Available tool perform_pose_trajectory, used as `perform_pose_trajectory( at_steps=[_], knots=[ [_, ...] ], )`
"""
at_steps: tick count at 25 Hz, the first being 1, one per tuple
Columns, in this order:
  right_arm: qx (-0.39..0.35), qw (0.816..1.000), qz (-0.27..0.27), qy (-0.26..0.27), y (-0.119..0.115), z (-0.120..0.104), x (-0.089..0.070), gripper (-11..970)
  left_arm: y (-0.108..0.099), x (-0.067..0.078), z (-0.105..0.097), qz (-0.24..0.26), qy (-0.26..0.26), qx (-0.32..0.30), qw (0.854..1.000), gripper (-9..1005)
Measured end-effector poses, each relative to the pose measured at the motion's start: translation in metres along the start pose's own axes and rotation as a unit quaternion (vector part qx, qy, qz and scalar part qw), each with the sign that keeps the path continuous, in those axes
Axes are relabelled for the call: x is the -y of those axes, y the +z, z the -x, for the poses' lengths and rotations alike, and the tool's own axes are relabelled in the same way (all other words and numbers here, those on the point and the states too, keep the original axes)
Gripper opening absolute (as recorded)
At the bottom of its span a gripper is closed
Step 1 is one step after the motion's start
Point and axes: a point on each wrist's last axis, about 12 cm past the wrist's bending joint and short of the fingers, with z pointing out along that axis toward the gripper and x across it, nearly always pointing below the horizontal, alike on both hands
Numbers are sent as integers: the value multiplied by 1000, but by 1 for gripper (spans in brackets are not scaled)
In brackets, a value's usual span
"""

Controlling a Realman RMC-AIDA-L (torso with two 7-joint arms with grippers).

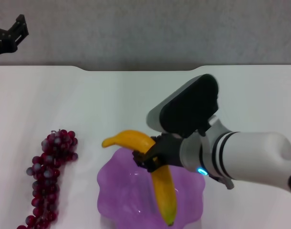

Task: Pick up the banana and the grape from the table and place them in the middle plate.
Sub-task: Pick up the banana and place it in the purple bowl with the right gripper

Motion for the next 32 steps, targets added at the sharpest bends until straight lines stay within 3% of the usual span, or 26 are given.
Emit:
perform_pose_trajectory(
  at_steps=[27, 32],
  knots=[
    [-43, 999, 2, -15, 17, -12, 2, 521, 1, 1, -1, -1, 4, 0, 1000, 756],
    [-43, 999, 2, -17, 17, -12, 2, 751, 1, 2, 0, -2, 4, 1, 1000, 756]
  ],
)
